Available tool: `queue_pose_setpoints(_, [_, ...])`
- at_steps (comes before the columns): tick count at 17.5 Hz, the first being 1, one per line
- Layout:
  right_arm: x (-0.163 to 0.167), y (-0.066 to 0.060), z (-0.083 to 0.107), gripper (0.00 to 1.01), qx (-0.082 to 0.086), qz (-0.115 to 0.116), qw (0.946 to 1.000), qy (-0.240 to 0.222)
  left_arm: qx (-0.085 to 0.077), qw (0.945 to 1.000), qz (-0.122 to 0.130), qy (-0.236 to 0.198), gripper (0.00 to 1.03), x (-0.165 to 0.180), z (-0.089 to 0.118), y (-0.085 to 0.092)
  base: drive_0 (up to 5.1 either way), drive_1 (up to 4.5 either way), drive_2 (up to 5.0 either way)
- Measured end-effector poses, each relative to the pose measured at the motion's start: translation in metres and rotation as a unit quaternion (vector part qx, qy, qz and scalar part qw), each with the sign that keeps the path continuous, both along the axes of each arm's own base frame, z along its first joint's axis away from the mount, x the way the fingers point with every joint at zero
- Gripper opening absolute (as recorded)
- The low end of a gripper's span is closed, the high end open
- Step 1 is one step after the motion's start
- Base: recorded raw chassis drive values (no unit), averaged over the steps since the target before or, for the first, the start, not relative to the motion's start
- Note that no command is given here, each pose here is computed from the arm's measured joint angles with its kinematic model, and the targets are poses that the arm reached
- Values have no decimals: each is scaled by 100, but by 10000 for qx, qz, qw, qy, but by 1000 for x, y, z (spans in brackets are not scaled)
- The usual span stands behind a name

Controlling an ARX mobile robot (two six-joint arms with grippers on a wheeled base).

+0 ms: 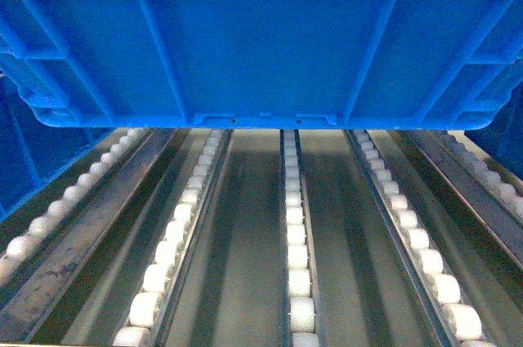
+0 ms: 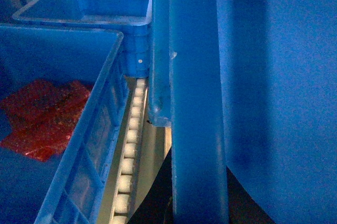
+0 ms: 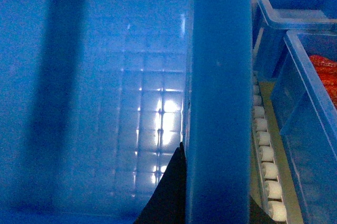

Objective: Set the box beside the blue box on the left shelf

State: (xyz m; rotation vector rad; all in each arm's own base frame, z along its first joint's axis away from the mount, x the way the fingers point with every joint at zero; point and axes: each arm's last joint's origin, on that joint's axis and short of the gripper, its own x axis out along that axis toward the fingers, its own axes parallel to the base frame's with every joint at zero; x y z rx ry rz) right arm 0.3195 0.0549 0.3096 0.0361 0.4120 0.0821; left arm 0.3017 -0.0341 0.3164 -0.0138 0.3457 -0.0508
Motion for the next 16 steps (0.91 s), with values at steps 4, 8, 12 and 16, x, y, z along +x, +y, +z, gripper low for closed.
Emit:
queue_pose_setpoints(4, [0,0,0,7,0,0,10000,0,0,10000,0,0,5,0,0,0,0,0,0])
queue_pose_setpoints(8, [0,8,-10,7,-241,-289,9966,-739,85,9985,128,-527,5,1,-8,-1,0,0,0])
queue_pose_setpoints(12, [-3,5,5,7,-258,-120,9996,-62,27,9997,22,-228,5,0,-13,-2,0,0,0])
queue_pose_setpoints(16, [-2,-10,-44,7,74,-77,9854,1697,203,9916,-316,1240,5,-1,-47,-20,0,0,0])
